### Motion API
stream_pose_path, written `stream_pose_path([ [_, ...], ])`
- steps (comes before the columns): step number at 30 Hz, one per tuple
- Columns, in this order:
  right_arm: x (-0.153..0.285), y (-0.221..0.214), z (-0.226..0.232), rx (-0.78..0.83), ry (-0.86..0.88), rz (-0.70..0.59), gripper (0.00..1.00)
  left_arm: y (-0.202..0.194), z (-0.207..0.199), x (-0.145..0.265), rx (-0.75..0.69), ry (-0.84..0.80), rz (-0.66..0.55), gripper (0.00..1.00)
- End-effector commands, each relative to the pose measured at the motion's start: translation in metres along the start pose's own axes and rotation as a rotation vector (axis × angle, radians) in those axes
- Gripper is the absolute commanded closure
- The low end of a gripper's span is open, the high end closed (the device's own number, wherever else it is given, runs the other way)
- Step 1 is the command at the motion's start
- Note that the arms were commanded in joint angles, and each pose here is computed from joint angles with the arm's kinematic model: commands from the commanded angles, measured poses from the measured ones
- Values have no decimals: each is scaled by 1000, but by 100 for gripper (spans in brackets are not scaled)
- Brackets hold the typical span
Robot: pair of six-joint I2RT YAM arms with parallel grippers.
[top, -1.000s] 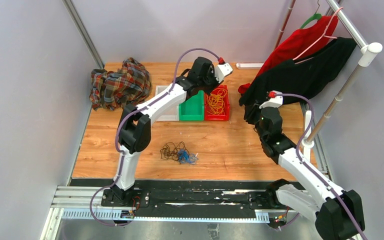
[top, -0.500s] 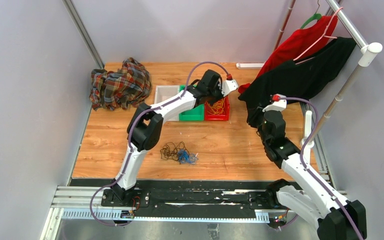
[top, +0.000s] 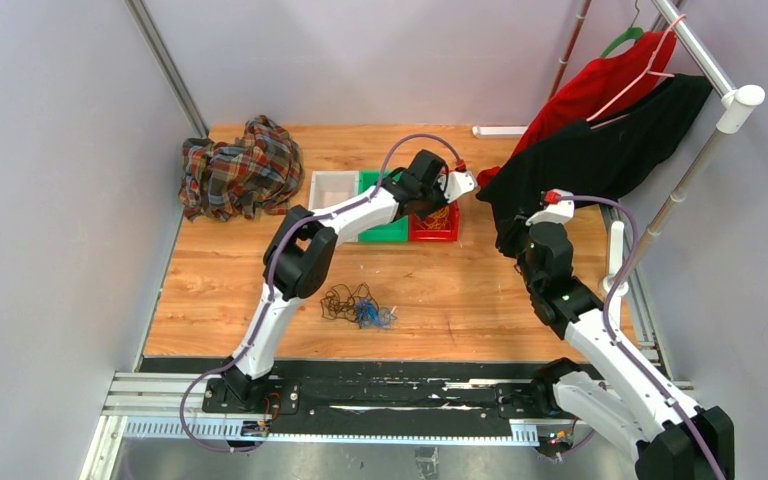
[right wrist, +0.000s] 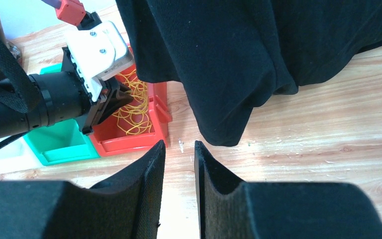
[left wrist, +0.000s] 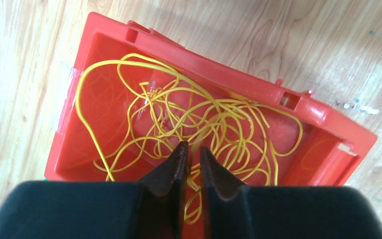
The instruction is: Untangle the cables
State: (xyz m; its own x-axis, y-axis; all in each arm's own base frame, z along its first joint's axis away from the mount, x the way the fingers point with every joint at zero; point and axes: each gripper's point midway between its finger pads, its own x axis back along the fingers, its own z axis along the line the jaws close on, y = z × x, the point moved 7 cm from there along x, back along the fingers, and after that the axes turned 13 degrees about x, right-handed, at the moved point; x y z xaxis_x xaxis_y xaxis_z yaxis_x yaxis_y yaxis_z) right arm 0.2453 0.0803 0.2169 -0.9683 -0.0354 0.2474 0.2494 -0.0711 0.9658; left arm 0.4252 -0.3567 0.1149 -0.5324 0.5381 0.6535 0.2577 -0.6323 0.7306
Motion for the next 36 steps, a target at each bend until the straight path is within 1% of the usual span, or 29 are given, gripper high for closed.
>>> stream_pose_path([
  [1,4,20,1,12,0,-47,72,31,-3,18,-9,-41,-41,69],
  [2,5,21,1,15,3,-48,72,37,-4,27,-4,-74,-41,61],
  [3,6,22,1,20,6,-51,72,43,-6,36,5,-106,-40,50],
  [4,7,24,1,22,7,-53,72,48,-6,45,18,-140,-40,41],
  [6,8,25,1,25,10,-57,72,57,-9,62,34,-208,-50,30],
  [9,10,27,1,24,15,-64,72,64,-7,80,29,-249,-49,19],
  [11,11,27,1,19,21,-64,72,70,-1,87,38,-256,-74,17],
  [13,10,26,2,16,23,-63,72,76,9,88,40,-229,-106,16],
  [16,11,24,2,7,26,-64,72,79,22,76,37,-164,-133,17],
  [21,7,16,2,6,29,-53,72,74,29,45,-23,-133,-157,20],
  [23,6,13,2,15,27,-42,72,73,32,33,-42,-102,-171,24],
  [25,4,10,2,21,24,-32,72,71,36,22,-57,-77,-184,30],
  [28,4,6,2,21,27,-22,72,70,43,7,-66,-11,-226,46],
  [30,3,4,3,14,35,-18,73,68,44,0,-90,4,-246,51],
  [31,2,3,4,10,38,-12,73,66,44,-3,-101,4,-242,52],
  [33,1,1,5,8,45,-4,74,61,43,-8,-114,2,-229,57],
  [36,0,1,6,7,47,1,75,54,42,-9,-128,6,-222,69],
])
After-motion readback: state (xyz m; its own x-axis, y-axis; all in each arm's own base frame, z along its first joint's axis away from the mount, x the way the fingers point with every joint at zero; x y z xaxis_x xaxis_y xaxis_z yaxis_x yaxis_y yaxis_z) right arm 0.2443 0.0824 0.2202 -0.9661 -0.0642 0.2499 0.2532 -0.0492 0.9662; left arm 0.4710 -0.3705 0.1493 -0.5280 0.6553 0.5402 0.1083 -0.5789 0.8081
